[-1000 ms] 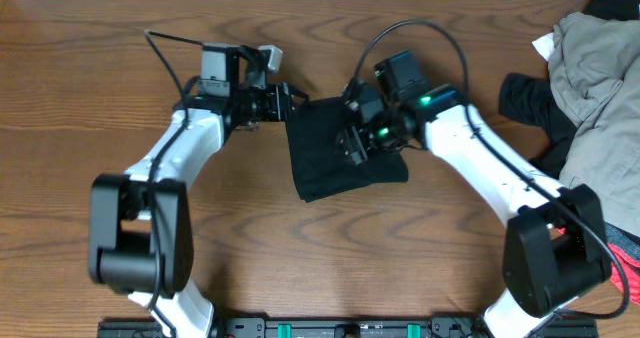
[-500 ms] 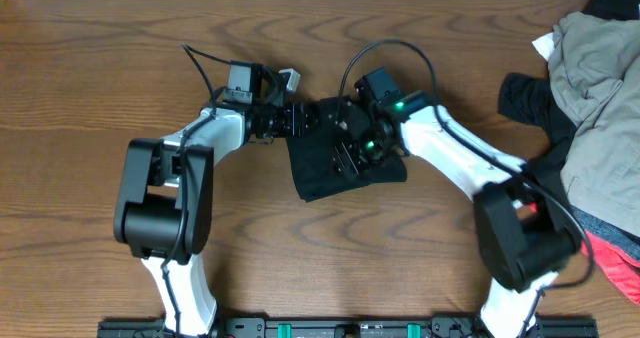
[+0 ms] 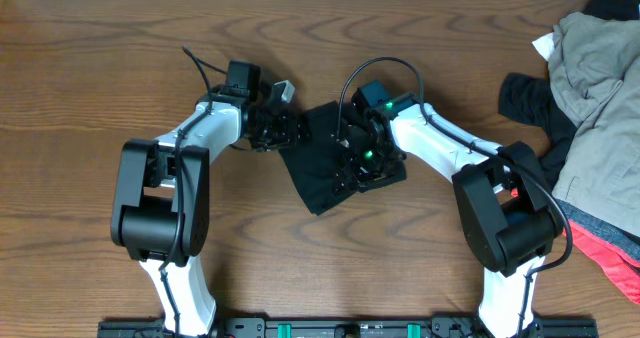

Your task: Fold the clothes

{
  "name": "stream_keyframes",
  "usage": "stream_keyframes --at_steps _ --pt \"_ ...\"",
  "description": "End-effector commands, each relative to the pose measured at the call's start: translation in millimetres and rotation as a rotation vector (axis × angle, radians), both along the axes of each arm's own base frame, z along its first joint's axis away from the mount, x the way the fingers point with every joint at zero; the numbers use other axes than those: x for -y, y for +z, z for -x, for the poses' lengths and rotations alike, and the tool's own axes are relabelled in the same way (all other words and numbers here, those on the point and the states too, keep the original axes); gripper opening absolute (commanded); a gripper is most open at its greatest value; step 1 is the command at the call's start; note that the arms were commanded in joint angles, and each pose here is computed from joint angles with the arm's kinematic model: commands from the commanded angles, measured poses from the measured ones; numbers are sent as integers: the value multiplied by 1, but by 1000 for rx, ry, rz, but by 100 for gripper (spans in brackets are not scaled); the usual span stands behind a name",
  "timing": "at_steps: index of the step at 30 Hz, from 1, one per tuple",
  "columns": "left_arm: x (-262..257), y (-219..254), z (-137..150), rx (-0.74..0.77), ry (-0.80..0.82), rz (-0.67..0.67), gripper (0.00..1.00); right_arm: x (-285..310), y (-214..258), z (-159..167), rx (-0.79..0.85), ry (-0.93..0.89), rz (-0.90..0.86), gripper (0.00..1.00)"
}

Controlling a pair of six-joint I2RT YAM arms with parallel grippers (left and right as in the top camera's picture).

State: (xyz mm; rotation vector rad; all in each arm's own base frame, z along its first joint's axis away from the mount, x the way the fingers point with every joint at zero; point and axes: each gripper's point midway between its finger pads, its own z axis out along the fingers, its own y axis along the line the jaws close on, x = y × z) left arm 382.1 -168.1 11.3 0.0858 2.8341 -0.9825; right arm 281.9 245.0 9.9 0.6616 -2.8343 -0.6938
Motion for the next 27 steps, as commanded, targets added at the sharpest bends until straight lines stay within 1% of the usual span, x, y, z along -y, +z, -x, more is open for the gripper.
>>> stream_keyframes --at_steps 1,6,9,12,15,18,21,24,27 --pt "-16 -38 41 -184 18 -109 39 43 -44 -3 21 11 229 67" --pt "-23 -39 70 -322 25 -144 39 64 -34 -34 94 -33 272 69" --pt "-39 -46 76 -342 33 -245 40 86 -11 -66 180 -77 319 72" --pt "-54 -51 81 -354 38 -338 40 115 23 -97 282 -88 379 74" --pt "-55 -51 85 -376 44 -346 40 140 55 -114 347 -79 412 75" --pt "-51 -46 96 -443 64 -317 40 152 76 -120 370 -112 399 75" --pt "-40 -36 104 -485 57 -249 40 143 88 -116 362 -127 313 74" --pt "-38 -21 99 -442 56 -232 41 124 95 -106 328 -114 212 75" --pt "-37 8 89 -338 50 -214 45 99 98 -93 281 -88 110 74"
